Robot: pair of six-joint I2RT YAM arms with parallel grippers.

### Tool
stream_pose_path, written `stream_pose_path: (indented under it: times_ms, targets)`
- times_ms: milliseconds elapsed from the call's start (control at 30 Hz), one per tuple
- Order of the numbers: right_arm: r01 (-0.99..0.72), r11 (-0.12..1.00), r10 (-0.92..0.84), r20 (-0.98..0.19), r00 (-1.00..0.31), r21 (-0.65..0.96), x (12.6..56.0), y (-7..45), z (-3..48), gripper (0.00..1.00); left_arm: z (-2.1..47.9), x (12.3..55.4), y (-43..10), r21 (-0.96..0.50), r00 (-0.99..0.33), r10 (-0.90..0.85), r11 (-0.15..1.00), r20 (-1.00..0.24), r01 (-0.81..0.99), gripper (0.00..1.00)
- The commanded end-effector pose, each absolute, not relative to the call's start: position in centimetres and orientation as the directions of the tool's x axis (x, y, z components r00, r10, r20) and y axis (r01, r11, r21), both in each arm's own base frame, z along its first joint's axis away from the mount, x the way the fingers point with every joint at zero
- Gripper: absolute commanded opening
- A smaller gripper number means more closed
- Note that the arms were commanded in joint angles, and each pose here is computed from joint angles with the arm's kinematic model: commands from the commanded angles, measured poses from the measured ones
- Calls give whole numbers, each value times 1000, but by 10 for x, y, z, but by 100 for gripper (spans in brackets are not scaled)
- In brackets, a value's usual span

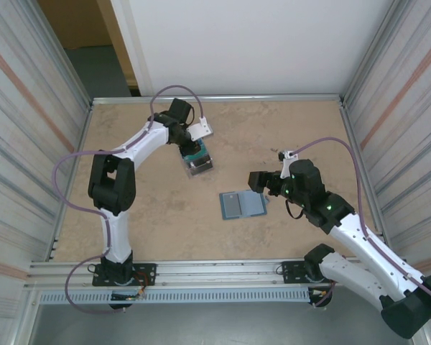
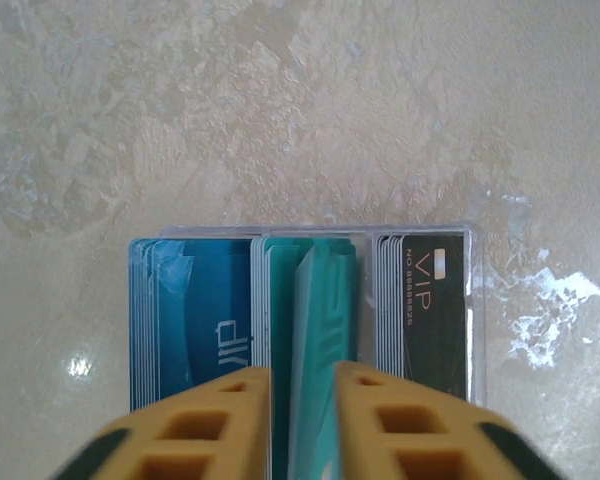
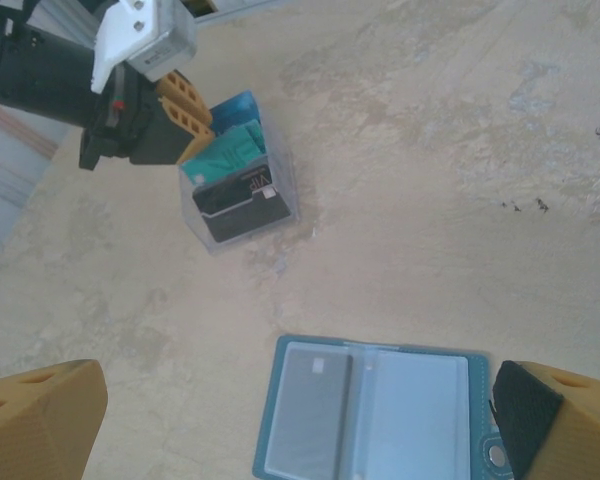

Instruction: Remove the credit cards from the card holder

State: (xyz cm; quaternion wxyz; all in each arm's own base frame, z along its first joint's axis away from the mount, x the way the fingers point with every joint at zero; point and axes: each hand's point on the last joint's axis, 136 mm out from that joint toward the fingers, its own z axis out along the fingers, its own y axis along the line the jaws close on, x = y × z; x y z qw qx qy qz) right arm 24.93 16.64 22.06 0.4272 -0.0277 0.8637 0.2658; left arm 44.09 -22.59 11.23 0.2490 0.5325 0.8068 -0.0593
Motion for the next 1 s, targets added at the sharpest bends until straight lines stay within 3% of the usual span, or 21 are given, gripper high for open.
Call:
stream_pose_path:
  times_ms: [0, 400, 667, 733, 767, 800, 967]
  targets:
    - [-253, 854, 210, -746, -632, 454, 249, 163, 220, 99, 123, 441, -222, 148, -337, 815, 450, -472, 881, 30]
    - [-179, 878, 229, -717, -658, 445, 249, 154, 207, 99, 174, 424, -227, 143, -331, 742, 495, -583, 857, 32]
    - [-97, 908, 231, -679, -697, 408, 249, 145, 185, 99, 217, 397, -216, 159, -328, 625, 594, -709, 788, 69]
    - [-82, 914, 228, -670, -707, 398, 250, 144, 180, 99, 227, 392, -209, 166, -334, 585, 639, -740, 751, 82]
    - [-75, 919, 222, -664, -714, 388, 250, 144, 176, 99, 231, 389, -204, 169, -338, 559, 667, -757, 726, 95]
    - [-71, 923, 214, -659, -721, 378, 250, 145, 173, 100, 234, 387, -199, 172, -342, 532, 698, -775, 696, 99]
    - [-83, 966, 108, -677, -728, 244, 248, 155, 162, 92, 245, 378, -156, 206, -340, 390, 860, -856, 466, 99]
